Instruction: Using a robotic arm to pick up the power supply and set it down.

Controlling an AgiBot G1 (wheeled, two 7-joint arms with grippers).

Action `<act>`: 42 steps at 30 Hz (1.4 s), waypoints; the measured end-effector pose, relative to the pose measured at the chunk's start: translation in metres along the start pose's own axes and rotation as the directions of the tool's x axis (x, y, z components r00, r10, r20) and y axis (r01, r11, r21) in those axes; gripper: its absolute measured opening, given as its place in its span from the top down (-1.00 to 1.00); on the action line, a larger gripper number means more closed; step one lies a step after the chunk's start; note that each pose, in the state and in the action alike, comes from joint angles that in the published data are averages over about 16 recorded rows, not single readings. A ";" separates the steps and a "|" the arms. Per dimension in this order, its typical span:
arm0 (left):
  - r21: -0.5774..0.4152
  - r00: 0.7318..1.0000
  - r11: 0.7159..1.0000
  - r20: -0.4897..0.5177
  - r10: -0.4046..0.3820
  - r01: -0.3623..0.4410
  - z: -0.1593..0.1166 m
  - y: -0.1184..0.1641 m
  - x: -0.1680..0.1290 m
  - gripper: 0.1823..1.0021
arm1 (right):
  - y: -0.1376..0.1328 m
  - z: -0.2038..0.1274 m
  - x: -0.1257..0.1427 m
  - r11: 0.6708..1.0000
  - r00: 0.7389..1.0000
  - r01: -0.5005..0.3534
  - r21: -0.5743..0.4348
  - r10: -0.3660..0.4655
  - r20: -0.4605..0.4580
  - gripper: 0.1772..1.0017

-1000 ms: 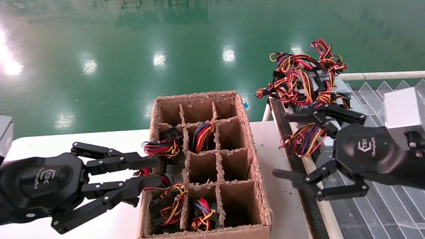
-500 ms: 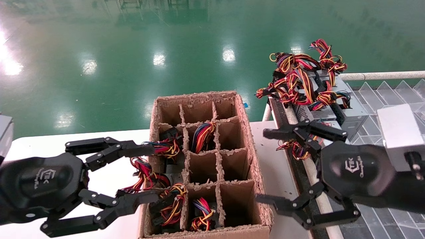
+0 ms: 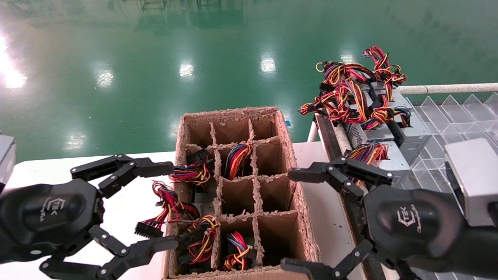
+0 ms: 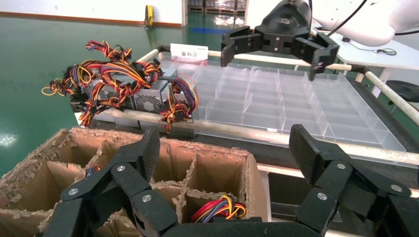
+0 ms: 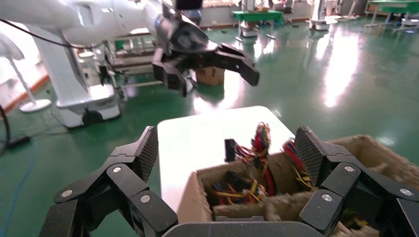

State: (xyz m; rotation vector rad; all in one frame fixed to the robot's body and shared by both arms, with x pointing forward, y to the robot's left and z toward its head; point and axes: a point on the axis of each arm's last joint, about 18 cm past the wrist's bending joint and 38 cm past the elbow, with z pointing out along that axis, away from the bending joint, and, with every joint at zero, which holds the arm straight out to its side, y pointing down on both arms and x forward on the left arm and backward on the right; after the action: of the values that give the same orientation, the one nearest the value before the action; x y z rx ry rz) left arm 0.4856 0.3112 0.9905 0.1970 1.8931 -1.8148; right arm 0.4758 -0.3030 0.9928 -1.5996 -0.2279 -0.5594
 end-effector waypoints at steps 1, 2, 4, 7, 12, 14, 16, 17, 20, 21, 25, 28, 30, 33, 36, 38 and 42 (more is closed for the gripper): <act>0.000 1.000 1.000 0.000 0.000 0.000 0.000 0.000 0.000 -0.75 | 0.000 0.001 -0.001 1.000 1.000 -0.003 0.004 0.003 0.003 -1.00; 0.000 1.000 1.000 0.000 0.000 0.000 0.000 0.000 0.000 -0.78 | 0.000 0.001 -0.001 1.000 1.000 -0.005 0.008 0.005 0.006 -1.00; 0.000 1.000 1.000 0.000 0.000 0.000 0.000 0.000 0.000 -0.85 | 0.001 0.002 -0.002 1.000 1.000 -0.008 0.014 0.008 0.009 -1.00; 0.000 1.000 1.000 0.000 0.000 0.000 0.000 0.000 0.000 -0.90 | 0.001 0.002 -0.003 1.000 1.000 -0.010 0.018 0.010 0.012 -1.00; 0.000 1.000 1.000 0.000 0.000 0.000 0.000 0.000 0.000 -0.97 | 0.001 0.002 -0.003 1.000 1.000 -0.010 0.018 0.010 0.012 -1.00; 0.000 1.000 1.000 0.000 0.000 0.000 0.000 0.000 0.000 -0.98 | 0.001 0.002 -0.003 1.000 1.000 -0.009 0.016 0.009 0.011 -1.00; 0.000 1.000 1.000 0.000 0.000 0.000 0.000 0.000 0.000 -0.99 | 0.001 0.002 -0.002 1.000 1.000 -0.008 0.014 0.008 0.010 -1.00; 0.000 1.000 1.000 0.000 0.000 0.000 0.000 0.000 0.000 -0.99 | 0.001 0.002 -0.002 1.000 1.000 -0.008 0.014 0.008 0.010 -1.00; 0.000 1.000 1.000 0.000 0.000 0.000 0.000 0.000 0.000 -1.00 | 0.001 0.001 -0.002 1.000 1.000 -0.007 0.011 0.007 0.009 -1.00; 0.000 1.000 1.000 0.000 0.000 0.000 0.000 0.000 0.000 -1.00 | 0.001 0.001 -0.002 1.000 1.000 -0.006 0.011 0.006 0.008 -1.00; 0.000 1.000 1.000 0.000 0.000 0.000 0.000 0.000 0.000 -1.00 | 0.000 0.001 -0.002 1.000 1.000 -0.005 0.009 0.005 0.007 -1.00; 0.000 1.000 1.000 0.000 0.000 0.000 0.000 0.000 0.000 -1.00 | 0.000 0.001 -0.001 1.000 1.000 -0.005 0.008 0.005 0.006 -1.00; 0.000 1.000 1.000 0.000 0.000 0.000 0.000 0.000 0.000 -1.00 | 0.000 0.001 -0.001 1.000 1.000 -0.005 0.007 0.005 0.006 -1.00; 0.000 1.000 1.000 0.000 0.000 0.000 0.000 0.000 0.000 -1.00 | 0.000 0.001 -0.001 1.000 1.000 -0.004 0.007 0.004 0.006 -1.00; 0.000 1.000 1.000 0.000 0.000 0.000 0.000 0.000 0.000 -1.00 | 0.000 0.001 -0.001 1.000 1.000 -0.004 0.006 0.004 0.005 -1.00; 0.000 1.000 1.000 0.000 0.000 0.000 0.000 0.000 0.000 -1.00 | 0.000 0.001 -0.001 1.000 1.000 -0.004 0.006 0.004 0.005 -1.00; 0.000 1.000 1.000 0.000 0.000 0.000 0.000 0.000 0.000 -1.00 | 0.000 0.001 -0.001 1.000 1.000 -0.004 0.006 0.004 0.004 -1.00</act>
State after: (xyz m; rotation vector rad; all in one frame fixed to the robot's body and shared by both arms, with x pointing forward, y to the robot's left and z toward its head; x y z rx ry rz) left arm 0.4856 0.3113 0.9905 0.1966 1.8929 -1.8149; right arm 0.4753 -0.3022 0.9921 -1.5956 -0.2296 -0.5522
